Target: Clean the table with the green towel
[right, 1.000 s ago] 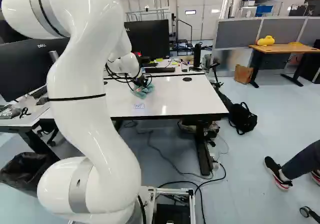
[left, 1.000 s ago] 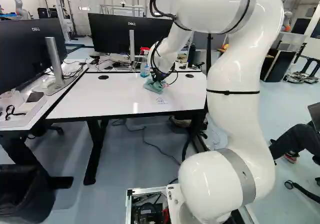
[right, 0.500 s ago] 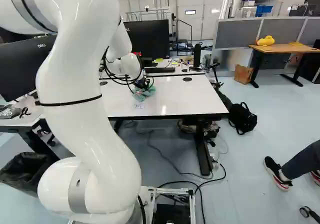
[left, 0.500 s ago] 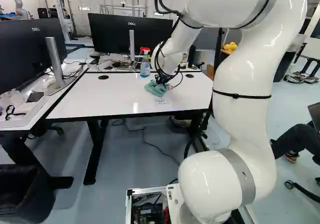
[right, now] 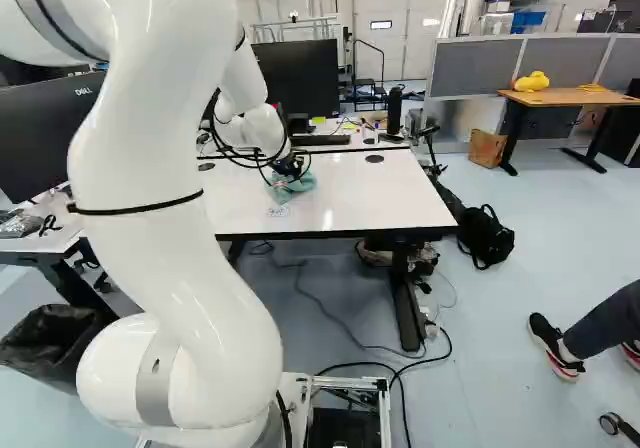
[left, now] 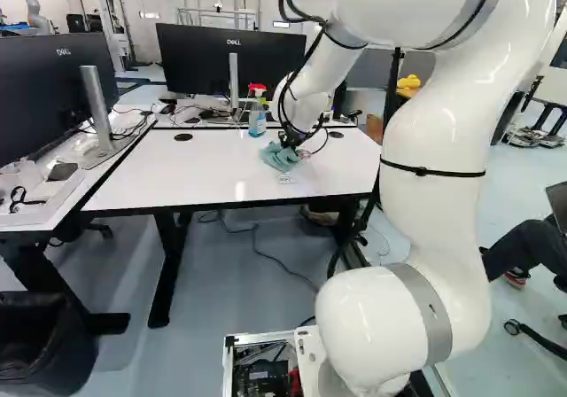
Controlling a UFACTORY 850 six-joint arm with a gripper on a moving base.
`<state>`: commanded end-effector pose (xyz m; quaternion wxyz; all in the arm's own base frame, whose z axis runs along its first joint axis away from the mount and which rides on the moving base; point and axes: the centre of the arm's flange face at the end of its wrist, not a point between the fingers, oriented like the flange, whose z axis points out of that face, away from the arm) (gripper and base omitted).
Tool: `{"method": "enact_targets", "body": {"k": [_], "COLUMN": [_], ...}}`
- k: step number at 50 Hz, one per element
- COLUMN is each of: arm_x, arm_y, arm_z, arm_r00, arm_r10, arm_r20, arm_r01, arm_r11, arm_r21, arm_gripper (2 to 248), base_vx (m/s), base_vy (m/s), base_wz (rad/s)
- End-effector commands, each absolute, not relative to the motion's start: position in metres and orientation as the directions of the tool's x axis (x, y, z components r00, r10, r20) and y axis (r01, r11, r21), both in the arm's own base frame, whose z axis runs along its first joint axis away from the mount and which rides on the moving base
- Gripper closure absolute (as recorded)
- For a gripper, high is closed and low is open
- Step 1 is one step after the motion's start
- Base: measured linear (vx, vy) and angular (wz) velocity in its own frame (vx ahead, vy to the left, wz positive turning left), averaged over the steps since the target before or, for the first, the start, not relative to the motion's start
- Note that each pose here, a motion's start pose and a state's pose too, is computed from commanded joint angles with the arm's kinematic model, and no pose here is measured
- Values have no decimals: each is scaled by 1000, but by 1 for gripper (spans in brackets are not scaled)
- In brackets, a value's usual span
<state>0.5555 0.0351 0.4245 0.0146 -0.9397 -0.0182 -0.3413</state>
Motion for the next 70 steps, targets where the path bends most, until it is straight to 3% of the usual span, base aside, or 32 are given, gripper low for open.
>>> {"method": "enact_targets", "body": {"k": [70], "arm_x": [526], "arm_y": [110], "arm_z": [462], "arm_r00": [715], "arm_r10": [125], "arm_r20": [688], "arm_r01": [187], "arm_r11": [-982], "arm_r21": [-16], "arm_gripper": [215], "base_vx": [0], "base_vy": [0], "base_wz": [0]}}
